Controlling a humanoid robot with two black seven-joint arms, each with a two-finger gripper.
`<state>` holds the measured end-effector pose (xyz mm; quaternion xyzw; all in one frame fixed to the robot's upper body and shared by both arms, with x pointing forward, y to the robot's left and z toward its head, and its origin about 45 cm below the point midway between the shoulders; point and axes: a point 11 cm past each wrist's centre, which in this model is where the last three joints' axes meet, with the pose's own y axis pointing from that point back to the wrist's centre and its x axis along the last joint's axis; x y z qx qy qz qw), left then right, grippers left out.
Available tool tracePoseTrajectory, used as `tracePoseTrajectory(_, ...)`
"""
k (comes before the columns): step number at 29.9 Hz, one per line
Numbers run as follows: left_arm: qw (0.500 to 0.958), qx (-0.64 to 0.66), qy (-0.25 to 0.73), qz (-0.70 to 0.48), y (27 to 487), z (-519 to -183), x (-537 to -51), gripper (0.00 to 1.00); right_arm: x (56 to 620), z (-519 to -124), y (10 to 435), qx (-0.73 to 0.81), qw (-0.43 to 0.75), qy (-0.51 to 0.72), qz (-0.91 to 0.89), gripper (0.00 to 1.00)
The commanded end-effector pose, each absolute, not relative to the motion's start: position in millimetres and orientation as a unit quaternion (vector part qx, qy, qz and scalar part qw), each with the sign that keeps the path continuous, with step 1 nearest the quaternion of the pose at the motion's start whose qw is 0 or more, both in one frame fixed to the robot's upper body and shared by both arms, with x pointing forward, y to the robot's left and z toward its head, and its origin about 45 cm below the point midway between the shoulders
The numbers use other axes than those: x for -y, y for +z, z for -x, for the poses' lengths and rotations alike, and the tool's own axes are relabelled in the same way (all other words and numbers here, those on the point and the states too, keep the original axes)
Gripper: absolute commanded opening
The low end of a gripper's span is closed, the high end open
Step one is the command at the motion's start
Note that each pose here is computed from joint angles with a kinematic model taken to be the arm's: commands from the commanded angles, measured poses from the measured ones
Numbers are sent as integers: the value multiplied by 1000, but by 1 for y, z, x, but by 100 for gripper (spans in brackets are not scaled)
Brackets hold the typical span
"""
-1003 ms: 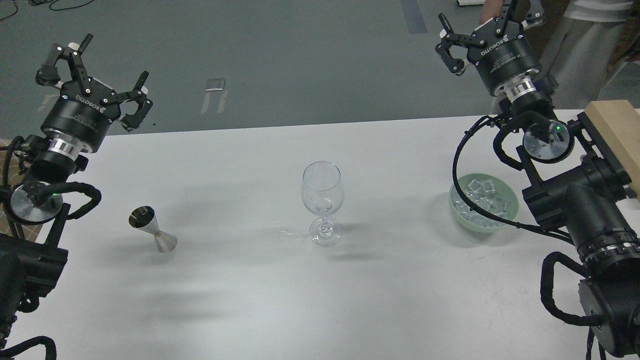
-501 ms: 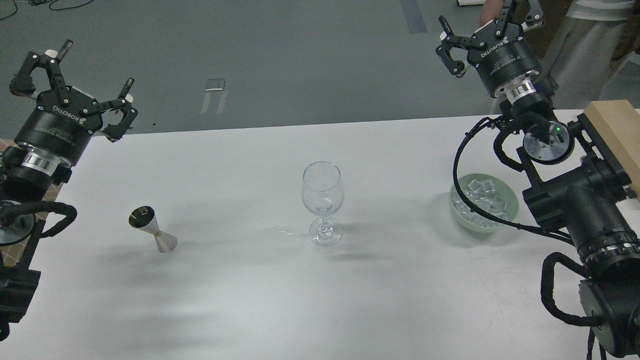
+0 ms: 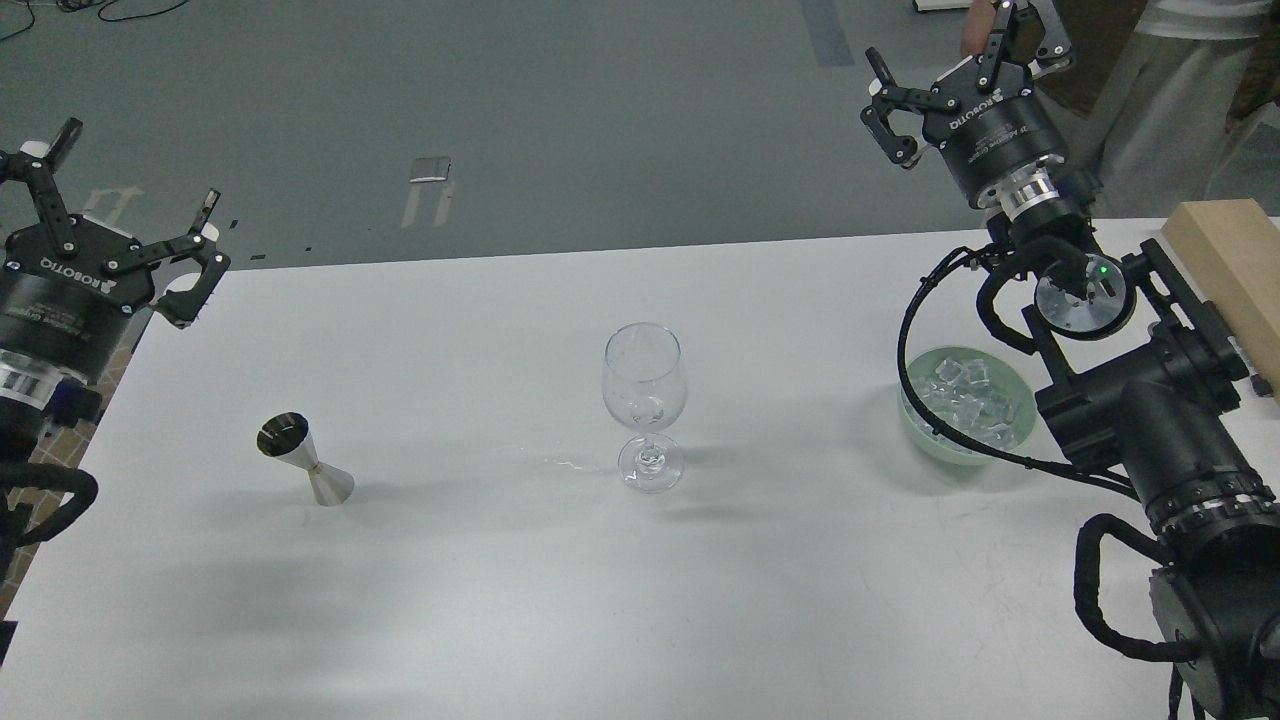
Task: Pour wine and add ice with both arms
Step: 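Lower the left gripper toward the silver jigger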
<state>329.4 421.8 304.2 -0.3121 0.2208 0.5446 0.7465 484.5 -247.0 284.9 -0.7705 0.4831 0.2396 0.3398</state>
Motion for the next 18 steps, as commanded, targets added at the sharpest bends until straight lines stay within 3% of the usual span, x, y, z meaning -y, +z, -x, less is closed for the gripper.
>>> tracePoseTrajectory(1,740,-226,549,315,301,-315,-424,98,243,-484,284,-481,341,243,770,100)
tracePoseTrajectory(7,710,-262,560,338,302,-299,-433,98,237,-484,282,-477,343,248,770,100)
tracePoseTrajectory(18,702,-272,556,353,308,-269,-431,98,237,-484,284,-476,344,247,771,100)
